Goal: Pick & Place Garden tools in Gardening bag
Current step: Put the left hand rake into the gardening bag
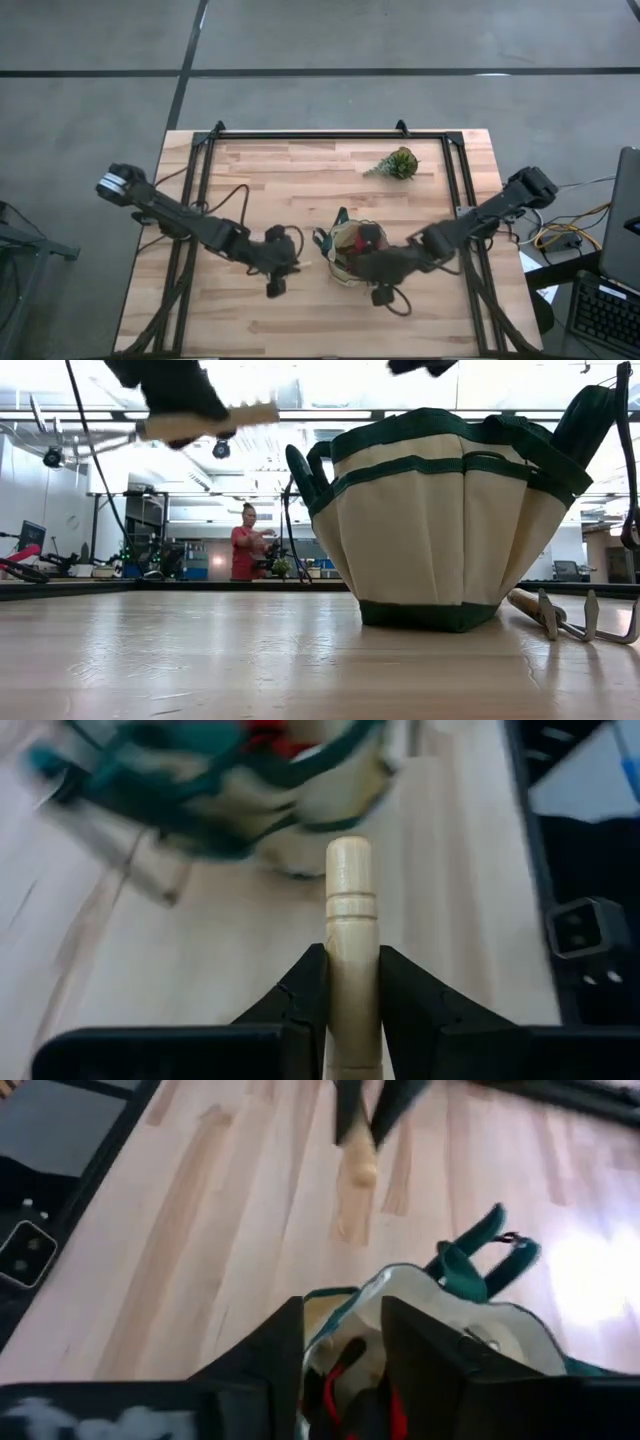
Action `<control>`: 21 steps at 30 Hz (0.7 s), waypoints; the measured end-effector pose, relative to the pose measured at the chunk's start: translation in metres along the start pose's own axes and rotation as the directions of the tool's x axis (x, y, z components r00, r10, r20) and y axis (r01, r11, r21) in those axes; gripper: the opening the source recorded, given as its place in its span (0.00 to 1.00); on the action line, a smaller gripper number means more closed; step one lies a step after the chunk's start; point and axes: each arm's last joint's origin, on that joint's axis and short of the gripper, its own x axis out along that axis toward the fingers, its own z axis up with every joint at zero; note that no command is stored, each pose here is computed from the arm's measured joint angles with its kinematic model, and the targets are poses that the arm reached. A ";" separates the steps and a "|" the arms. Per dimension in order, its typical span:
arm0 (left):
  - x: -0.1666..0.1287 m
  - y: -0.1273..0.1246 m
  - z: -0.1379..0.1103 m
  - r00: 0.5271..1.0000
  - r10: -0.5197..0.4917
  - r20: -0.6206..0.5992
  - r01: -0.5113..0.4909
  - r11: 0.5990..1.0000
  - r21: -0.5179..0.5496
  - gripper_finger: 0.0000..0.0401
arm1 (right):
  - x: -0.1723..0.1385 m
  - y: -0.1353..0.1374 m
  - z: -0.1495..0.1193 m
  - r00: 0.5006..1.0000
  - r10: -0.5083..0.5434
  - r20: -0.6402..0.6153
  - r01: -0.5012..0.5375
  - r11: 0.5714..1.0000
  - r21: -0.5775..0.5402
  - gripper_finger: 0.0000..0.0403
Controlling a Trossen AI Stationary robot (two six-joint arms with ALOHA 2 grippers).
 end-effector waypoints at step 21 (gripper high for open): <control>0.024 -0.040 0.051 0.977 0.197 -0.077 -0.174 0.956 0.237 0.17 | 0.050 -0.003 0.030 1.000 0.004 0.024 -0.003 0.999 -0.039 0.57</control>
